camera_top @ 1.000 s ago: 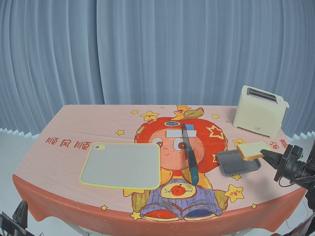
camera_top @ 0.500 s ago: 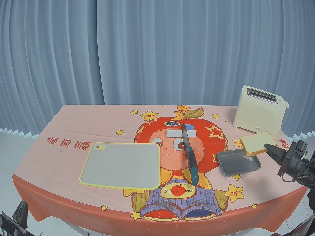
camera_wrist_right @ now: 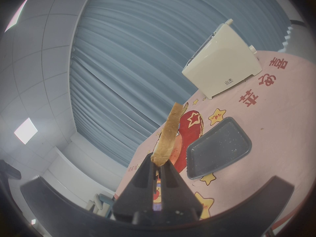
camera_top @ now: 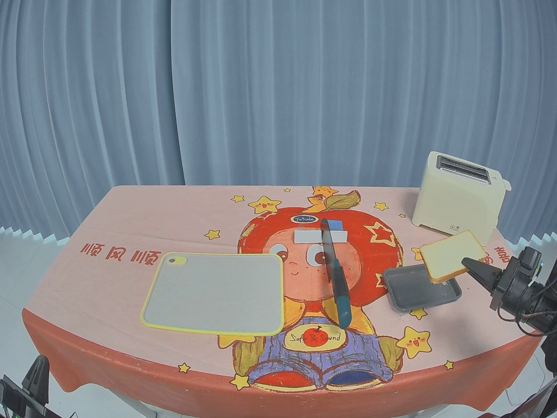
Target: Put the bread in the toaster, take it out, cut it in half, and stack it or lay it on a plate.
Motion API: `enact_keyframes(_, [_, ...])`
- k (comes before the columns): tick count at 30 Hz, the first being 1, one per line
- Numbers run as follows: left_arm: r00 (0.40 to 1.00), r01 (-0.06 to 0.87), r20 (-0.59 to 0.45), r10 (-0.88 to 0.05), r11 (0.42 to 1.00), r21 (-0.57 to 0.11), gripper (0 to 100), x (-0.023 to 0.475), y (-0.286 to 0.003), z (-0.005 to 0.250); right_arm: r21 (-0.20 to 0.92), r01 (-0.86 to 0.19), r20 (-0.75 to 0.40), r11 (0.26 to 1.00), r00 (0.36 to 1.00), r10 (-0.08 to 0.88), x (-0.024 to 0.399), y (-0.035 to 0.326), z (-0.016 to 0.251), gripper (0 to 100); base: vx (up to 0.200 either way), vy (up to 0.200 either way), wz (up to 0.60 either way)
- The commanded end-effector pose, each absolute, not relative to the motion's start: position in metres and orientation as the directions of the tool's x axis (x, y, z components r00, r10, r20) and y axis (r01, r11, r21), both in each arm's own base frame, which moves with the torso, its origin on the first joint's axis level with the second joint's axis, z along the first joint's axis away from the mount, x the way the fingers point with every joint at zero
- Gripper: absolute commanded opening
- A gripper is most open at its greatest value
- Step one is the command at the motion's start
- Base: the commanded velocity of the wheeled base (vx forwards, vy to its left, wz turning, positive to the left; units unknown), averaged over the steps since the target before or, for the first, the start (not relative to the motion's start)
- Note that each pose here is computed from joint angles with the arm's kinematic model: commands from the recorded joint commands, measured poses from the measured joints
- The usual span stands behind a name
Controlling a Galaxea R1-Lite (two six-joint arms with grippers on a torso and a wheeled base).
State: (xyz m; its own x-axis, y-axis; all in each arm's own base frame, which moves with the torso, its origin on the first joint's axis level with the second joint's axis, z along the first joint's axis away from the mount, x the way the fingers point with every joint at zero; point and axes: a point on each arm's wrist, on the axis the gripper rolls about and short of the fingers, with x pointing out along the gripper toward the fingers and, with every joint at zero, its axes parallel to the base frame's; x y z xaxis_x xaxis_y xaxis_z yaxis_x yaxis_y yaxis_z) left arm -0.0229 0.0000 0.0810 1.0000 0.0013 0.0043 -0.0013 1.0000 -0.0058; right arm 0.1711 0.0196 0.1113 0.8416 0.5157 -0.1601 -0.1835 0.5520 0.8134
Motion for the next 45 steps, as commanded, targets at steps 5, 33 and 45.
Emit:
enact_keyframes(5, [1.000,-0.002,0.002,0.002,1.000,-0.006,0,-0.023,0.000,0.076,0.746,-0.206,-0.209,0.633,0.830,0.517,0.171,0.020,0.102,0,0.000,0.000,0.00])
enact_keyframes(33, [1.000,-0.002,0.002,0.002,1.000,-0.006,0,-0.023,0.000,0.076,0.207,-0.538,-0.218,0.817,0.789,0.575,0.169,0.032,0.101,0,0.000,0.000,0.00])
enact_keyframes(45, [1.000,-0.002,0.002,0.002,1.000,-0.006,0,-0.023,0.000,0.076,0.145,-0.552,-0.244,0.821,0.784,0.571,0.167,0.030,0.099,0,0.000,0.000,0.00])
